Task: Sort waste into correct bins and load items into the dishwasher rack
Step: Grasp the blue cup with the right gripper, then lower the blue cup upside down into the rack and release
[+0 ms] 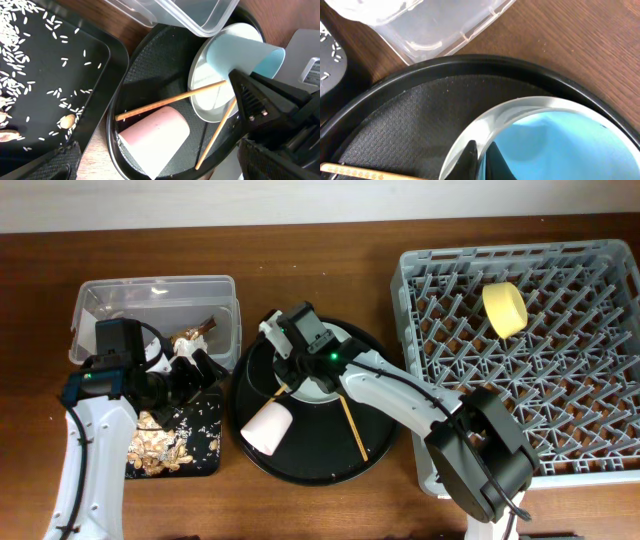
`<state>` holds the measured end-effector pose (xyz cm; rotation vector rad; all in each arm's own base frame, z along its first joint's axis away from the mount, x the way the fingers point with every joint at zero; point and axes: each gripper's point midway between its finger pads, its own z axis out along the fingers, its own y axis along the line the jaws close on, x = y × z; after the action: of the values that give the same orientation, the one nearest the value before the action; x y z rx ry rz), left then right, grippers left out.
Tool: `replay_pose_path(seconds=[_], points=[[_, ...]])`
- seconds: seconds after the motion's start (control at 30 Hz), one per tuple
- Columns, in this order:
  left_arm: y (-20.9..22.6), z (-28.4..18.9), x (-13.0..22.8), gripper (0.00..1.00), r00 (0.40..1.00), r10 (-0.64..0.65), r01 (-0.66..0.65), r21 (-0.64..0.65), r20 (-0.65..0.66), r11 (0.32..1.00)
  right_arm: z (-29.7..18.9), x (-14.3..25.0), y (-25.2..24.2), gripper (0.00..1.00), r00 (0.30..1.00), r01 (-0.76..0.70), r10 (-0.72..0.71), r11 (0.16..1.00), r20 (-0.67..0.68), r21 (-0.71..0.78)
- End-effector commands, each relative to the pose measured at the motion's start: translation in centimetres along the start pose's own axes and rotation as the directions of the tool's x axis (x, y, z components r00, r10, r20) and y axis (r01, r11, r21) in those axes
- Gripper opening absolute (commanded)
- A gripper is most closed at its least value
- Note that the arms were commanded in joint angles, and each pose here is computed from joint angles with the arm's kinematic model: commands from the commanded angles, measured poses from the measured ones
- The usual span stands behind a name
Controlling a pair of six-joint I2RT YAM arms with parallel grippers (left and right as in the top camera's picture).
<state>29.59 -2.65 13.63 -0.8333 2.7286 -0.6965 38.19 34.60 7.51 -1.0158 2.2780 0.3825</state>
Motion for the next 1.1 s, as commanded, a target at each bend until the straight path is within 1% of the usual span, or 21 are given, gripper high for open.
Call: replay_pose_path(seconds=[0.0,0.07,0.13,0.23,0.3,0.37,0.43,0.5,0.57,0.6,0.63,0.73,0.8,0.97,1.07], points=[[-0.7,-0.9,-0.4,0.99,1.0,0.003,-0.003,0.025,0.028,1.0,-1.1,-2.0,0.3,0.04,0.999,0.009,-0.009,1.0,0.045,0.006],[-0.7,-0.9,-0.4,0.99,1.0,0.003,-0.003,0.025,0.028,1.0,-3.4,-4.0,0.3,0.04,0.995,0.011,-0.012,1.0,0.095,0.012],[-0.7,-0.9,-0.4,0.99,1.0,0.003,-0.003,0.025,0.028,1.0,-6.9,-6.2,0.6,0.04,0.987,0.016,-0.017,1.0,0.157,0.009],[-0.7,-0.9,-0.4,0.99,1.0,0.003,-0.003,0.025,0.028,1.0,-13.6,-8.9,2.0,0.04,0.964,0.031,-0.011,0.997,0.266,-0.071],[-0.7,-0.9,-0.4,0.99,1.0,0.003,-0.003,0.025,0.028,1.0,-18.4,-9.8,1.8,0.04,0.942,-0.021,0.066,0.99,0.328,-0.139],[-0.7,-0.9,-0.4,0.99,1.0,0.003,-0.003,0.025,0.028,1.0,-22.5,-9.5,1.0,0.04,0.926,-0.06,0.137,0.973,0.351,-0.221],[-0.7,-0.9,-0.4,0.99,1.0,0.003,-0.003,0.025,0.028,1.0,-25.4,-8.2,-0.4,0.04,0.92,-0.097,0.2,0.95,0.339,-0.296],[-0.7,-0.9,-0.4,0.99,1.0,0.003,-0.003,0.025,0.028,1.0,-27.6,-6.2,-2.4,0.04,0.91,-0.158,0.286,0.908,0.301,-0.388],[-0.7,-0.9,-0.4,0.99,1.0,0.003,-0.003,0.025,0.028,1.0,-29.1,-4.4,-4.0,0.04,0.898,-0.177,0.343,0.856,0.277,-0.487],[-0.7,-0.9,-0.4,0.99,1.0,0.003,-0.003,0.025,0.028,1.0,-30.0,-2.8,-5.4,0.04,0.883,-0.186,0.384,0.814,0.271,-0.55],[-0.7,-0.9,-0.4,0.99,1.0,0.003,-0.003,0.025,0.028,1.0,-30.2,-1.3,-6.9,0.04,0.866,-0.204,0.422,0.788,0.268,-0.581],[-0.7,-0.9,-0.4,0.99,1.0,0.003,-0.003,0.025,0.028,1.0,-30.4,1.2,-9.6,0.04,0.818,-0.242,0.505,0.737,0.276,-0.632],[-0.7,-0.9,-0.4,0.99,1.0,0.003,-0.003,0.025,0.028,1.0,-30.1,3.2,-12.0,0.04,0.758,-0.287,0.591,0.684,0.277,-0.671],[-0.7,-0.9,-0.4,0.99,1.0,0.003,-0.003,0.025,0.028,1.0,-27.4,8.3,-15.7,0.04,0.658,-0.401,0.715,0.599,0.237,-0.693],[-0.7,-0.9,-0.4,0.99,1.0,0.003,-0.003,0.025,0.028,1.0,-26.8,10.6,-18.0,0.04,0.586,-0.447,0.776,0.55,0.233,-0.706]])
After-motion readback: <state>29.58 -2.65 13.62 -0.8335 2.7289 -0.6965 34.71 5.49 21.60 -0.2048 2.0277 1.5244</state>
